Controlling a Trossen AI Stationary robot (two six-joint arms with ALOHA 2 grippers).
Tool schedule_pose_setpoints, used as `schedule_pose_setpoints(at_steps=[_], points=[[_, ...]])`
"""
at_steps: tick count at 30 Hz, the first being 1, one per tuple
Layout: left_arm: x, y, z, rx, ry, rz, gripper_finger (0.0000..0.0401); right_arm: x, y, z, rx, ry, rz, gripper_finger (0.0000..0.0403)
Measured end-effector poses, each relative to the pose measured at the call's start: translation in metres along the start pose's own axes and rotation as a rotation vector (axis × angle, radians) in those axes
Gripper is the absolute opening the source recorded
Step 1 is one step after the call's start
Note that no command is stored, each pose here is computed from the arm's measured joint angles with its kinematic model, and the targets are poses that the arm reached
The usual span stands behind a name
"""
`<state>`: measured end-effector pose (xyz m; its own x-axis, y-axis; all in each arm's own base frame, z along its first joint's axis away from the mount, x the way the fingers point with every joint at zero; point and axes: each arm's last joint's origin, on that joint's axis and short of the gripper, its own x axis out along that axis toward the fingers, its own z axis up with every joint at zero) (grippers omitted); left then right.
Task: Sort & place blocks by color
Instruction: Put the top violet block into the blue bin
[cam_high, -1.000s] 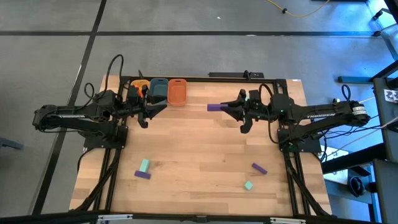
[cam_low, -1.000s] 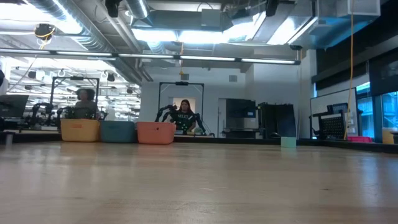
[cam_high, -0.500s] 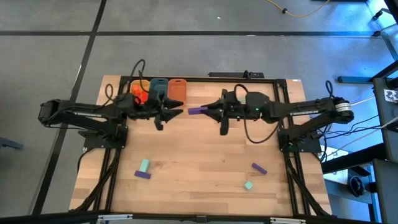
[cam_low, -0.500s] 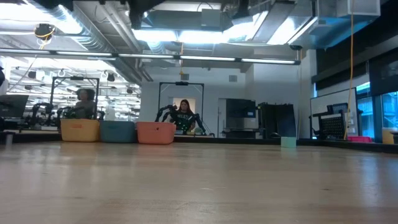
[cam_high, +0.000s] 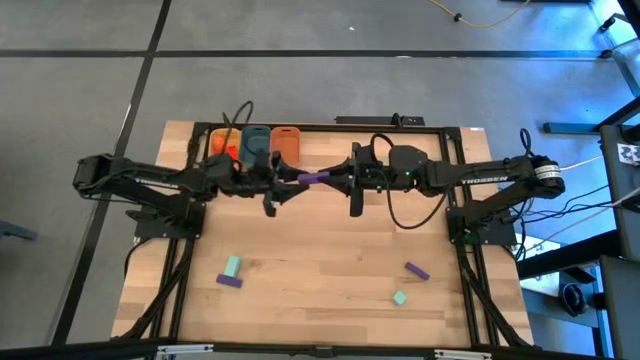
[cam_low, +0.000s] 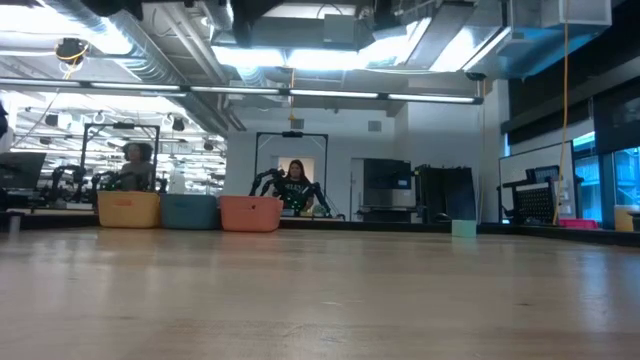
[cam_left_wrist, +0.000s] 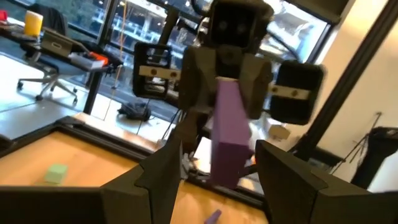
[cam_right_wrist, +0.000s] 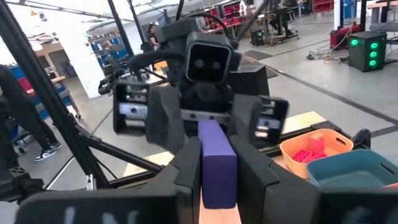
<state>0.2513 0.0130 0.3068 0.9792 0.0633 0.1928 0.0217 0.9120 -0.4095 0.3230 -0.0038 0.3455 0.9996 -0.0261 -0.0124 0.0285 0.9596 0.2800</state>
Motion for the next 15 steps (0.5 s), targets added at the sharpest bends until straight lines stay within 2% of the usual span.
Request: schedule_pose_setpoints(at_steps=[4, 10, 15], points=[[0.0109, 0.0009, -0.0005, 0.004, 0.010, -0.002, 0.0195, 0.0001, 0.0000, -0.0001, 0.001, 0.000, 0.000, 0.0061], [0.0115, -0.0003, 0.0017, 0.012, 0.003, -0.011, 0.0193, 0.0001, -0.0003, -0.0011, 0.002, 0.011, -0.002, 0.0061], [0.0112, -0.0005, 0.0025, 0.011, -0.003, -0.008, 0.0160, 0.0001, -0.0005, -0.0010, 0.001, 0.011, -0.001, 0.0061]])
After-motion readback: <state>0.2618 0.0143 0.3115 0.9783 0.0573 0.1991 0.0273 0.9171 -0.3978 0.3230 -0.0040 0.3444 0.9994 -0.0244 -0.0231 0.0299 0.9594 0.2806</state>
